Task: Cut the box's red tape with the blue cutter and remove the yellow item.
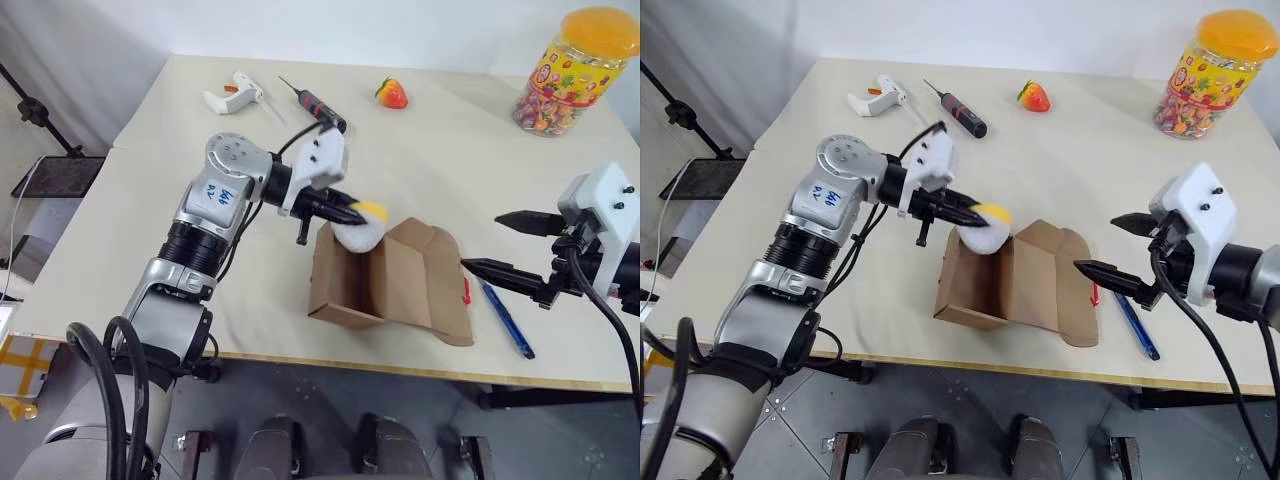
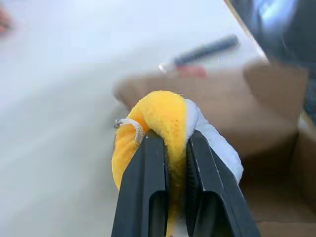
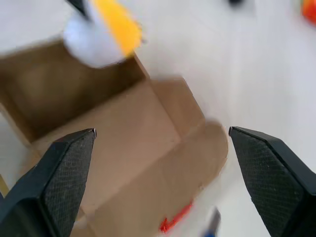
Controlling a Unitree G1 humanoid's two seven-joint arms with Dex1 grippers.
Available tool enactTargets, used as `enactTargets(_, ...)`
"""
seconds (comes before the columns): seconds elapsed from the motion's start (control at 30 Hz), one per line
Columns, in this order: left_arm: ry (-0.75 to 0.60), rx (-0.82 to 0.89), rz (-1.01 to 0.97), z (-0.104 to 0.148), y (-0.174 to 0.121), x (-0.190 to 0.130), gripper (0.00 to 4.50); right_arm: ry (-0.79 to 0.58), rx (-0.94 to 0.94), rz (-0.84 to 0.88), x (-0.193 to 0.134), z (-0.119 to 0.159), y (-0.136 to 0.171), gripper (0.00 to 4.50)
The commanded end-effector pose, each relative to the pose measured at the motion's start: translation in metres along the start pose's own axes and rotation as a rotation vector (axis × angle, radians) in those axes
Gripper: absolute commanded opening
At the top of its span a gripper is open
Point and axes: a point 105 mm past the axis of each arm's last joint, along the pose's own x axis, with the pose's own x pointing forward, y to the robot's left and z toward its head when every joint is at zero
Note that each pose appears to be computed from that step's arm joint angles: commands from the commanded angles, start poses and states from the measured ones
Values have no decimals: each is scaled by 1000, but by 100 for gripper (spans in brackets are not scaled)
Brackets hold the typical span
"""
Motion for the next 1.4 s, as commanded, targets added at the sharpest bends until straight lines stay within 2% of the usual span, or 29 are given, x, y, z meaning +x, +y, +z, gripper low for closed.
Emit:
enactTargets(0.03, -139, 3, 149, 41, 15, -18, 6, -127, -86, 28, -6, 11, 1, 450)
enactTargets(0.13, -159, -34, 296, 46, 27, -37, 6, -87, -97, 55, -3, -2, -3, 450)
enactTargets(0.23, -71, -70, 496, 30, 42, -68, 6, -134, -79, 76, -4, -1, -6, 450)
enactTargets(0.33, 86, -129, 692, -4, 50, -113, 6, -134, -68, 100, -10, -7, -9, 450)
enactTargets(0.47, 313, -197, 867, -50, 41, -166, 6, -121, -27, 104, -22, -16, -20, 450)
enactTargets(0.5, 366, -196, 905, -62, 36, -181, 6, -174, -16, 100, -28, -15, -24, 450)
enactTargets(0.53, 395, -191, 924, -69, 32, -189, 6, -214, -11, 97, -33, -14, -26, 450)
enactTargets(0.63, 461, -257, 919, -93, 18, -202, 6, -165, 11, 83, -37, -30, -39, 450)
enactTargets(0.77, 467, -289, 895, -97, 10, -201, 6, -157, -7, 97, -30, -28, -42, 450)
enactTargets(0.8, 454, -298, 886, -95, 8, -200, 78, -158, -8, 97, -29, -28, -43, 450)
enactTargets(0.83, 428, -312, 862, -91, 4, -198, 98, -159, -9, 97, -27, -27, -44, 450)
enactTargets(1.2, 342, -281, 816, -66, -23, -211, 448, -134, -11, 84, -32, -35, -40, 450)
enactTargets(1.27, 333, -260, 797, -64, -30, -209, 448, -127, -1, 82, -34, -37, -40, 450)
enactTargets(1.33, 226, -214, 781, -57, -38, -207, 448, -92, 7, 73, -36, -47, -42, 450)
enactTargets(1.4, 188, -175, 763, -57, -51, -209, 448, -50, 11, 67, -40, -58, -45, 450)
